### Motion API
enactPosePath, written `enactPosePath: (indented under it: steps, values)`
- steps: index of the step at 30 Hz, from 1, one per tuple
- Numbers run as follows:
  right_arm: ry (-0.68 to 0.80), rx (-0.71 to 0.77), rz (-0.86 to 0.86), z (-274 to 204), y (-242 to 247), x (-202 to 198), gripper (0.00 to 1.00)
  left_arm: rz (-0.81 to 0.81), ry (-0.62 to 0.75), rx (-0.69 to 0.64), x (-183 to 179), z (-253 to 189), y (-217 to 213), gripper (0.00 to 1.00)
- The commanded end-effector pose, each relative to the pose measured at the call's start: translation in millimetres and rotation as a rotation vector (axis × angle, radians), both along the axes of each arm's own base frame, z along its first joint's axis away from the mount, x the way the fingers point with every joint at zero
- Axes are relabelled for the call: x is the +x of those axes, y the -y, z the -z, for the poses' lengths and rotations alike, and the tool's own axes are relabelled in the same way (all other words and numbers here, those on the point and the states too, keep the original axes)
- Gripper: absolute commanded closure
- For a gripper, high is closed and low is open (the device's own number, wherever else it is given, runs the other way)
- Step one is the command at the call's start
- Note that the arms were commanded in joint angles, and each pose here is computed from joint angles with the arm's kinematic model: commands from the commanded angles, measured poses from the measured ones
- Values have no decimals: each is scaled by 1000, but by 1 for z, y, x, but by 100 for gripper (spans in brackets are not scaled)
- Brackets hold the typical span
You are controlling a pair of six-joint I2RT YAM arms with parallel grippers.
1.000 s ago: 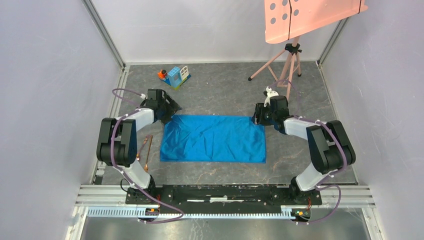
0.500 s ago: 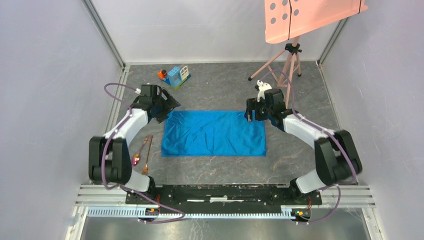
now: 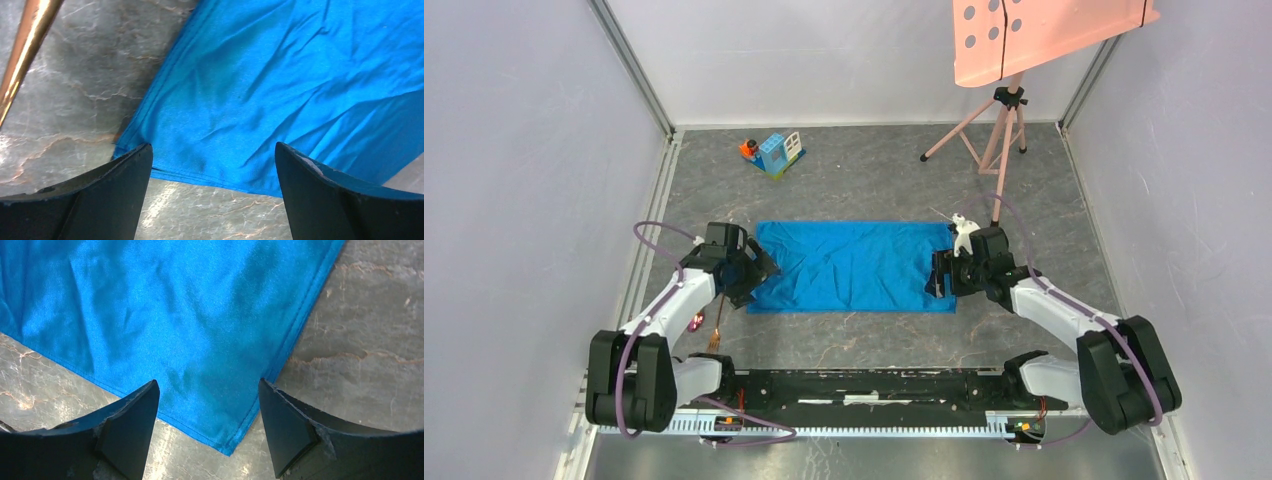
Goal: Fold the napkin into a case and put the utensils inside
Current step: Smooth out the rectangle-folded napkin at the center of the board.
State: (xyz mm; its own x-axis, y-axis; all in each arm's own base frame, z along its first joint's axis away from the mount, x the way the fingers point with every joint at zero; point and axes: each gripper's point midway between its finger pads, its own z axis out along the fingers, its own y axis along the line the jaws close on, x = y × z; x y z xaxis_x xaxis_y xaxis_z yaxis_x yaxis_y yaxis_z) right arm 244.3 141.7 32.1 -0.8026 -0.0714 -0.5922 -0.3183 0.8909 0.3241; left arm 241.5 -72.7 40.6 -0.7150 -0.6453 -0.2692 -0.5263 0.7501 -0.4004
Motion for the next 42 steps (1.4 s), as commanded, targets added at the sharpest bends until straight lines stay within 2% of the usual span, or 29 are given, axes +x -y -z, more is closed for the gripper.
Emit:
enactPosePath:
  steps: [1, 5, 10, 14, 16, 19, 24, 32, 39, 42]
  values:
    - [25, 1, 40, -4, 8, -5, 21, -56, -46, 18, -15, 3, -7, 2]
    - [20, 8, 41, -6, 9, -11, 21, -45, -17, 24, -24, -13, -8, 2]
    - [68, -5, 45, -27, 9, 2, 21, -74, 42, 21, -30, -36, -12, 4]
    - [83, -3, 48, -36, 8, 10, 21, -244, -85, 47, -48, -25, -25, 19]
    - [80, 13, 46, -35, 5, 10, 22, -312, -85, 50, -43, -23, -29, 29]
    - [73, 24, 47, -33, 3, 9, 23, -385, -97, 72, -38, -23, -35, 38]
    - [78, 14, 50, -31, 6, 8, 23, -489, -194, 103, -41, -6, -42, 40]
    - [77, -2, 46, -27, 8, 6, 24, -511, -217, 155, -22, 6, -48, 48]
    - [78, 5, 43, -27, 7, 6, 25, -543, -331, 175, -41, 37, -47, 49]
    - [81, 11, 44, -28, 6, 7, 25, -549, -352, 191, -46, 44, -50, 57]
